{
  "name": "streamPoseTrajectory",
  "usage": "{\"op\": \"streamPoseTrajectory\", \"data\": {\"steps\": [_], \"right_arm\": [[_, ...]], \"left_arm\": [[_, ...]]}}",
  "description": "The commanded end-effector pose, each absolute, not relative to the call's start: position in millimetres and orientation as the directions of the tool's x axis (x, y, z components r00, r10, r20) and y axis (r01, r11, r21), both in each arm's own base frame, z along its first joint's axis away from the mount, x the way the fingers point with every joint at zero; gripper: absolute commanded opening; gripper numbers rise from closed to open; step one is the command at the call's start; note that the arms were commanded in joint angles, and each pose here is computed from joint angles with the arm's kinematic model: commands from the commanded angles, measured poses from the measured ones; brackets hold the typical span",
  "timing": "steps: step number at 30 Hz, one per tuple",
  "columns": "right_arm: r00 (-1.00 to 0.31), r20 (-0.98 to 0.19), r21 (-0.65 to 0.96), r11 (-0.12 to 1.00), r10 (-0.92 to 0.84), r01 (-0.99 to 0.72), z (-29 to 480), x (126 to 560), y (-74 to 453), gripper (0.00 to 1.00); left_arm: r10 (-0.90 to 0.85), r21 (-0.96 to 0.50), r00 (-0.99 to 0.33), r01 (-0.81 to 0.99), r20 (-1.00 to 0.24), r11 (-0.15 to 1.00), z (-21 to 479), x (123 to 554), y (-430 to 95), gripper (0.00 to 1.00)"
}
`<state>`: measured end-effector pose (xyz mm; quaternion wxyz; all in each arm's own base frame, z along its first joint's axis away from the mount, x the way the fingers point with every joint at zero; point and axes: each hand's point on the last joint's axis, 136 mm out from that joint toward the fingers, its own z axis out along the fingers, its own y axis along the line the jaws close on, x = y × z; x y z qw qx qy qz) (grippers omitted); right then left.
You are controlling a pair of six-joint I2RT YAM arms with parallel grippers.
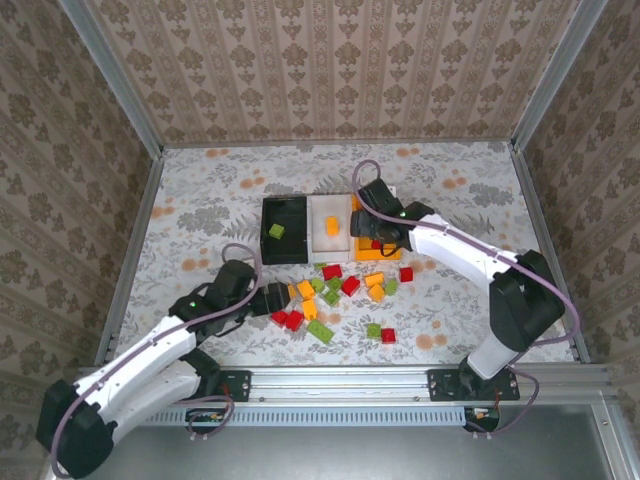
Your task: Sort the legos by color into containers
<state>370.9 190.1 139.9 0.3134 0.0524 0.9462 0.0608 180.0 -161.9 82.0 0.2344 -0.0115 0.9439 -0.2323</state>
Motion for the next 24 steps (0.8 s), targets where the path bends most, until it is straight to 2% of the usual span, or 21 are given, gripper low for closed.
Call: {"op": "streamPoseTrajectory", "data": {"steps": [1,10,19,22,24], "right_arm": [[-0.793,-0.582,0.200,0.977,0.182,0.078,138,360,187,0.71],[-0.779,-0.597,0.201,0.976,0.193,0.087,141,344,173,0.71],[-0.760,-0.617,0.211,0.973,0.205,0.091,150,341,166,0.72],[-0.756,-0.620,0.216,0.972,0.210,0.094,153,342,165,0.72],[-0.754,-0.622,0.216,0.972,0.210,0.092,154,342,165,0.72]], "left_arm": [[-0.068,-0.308,-0.873,0.096,-0.483,0.946,80,184,-153,0.87],[0.025,-0.266,-0.887,0.165,-0.462,0.950,58,178,-181,0.74],[-0.006,-0.213,-0.909,0.091,-0.416,0.973,38,162,-157,0.59],[-0.018,-0.230,-0.907,0.087,-0.420,0.969,40,160,-155,0.58],[-0.019,-0.240,-0.906,0.092,-0.424,0.966,41,158,-155,0.65]]}}
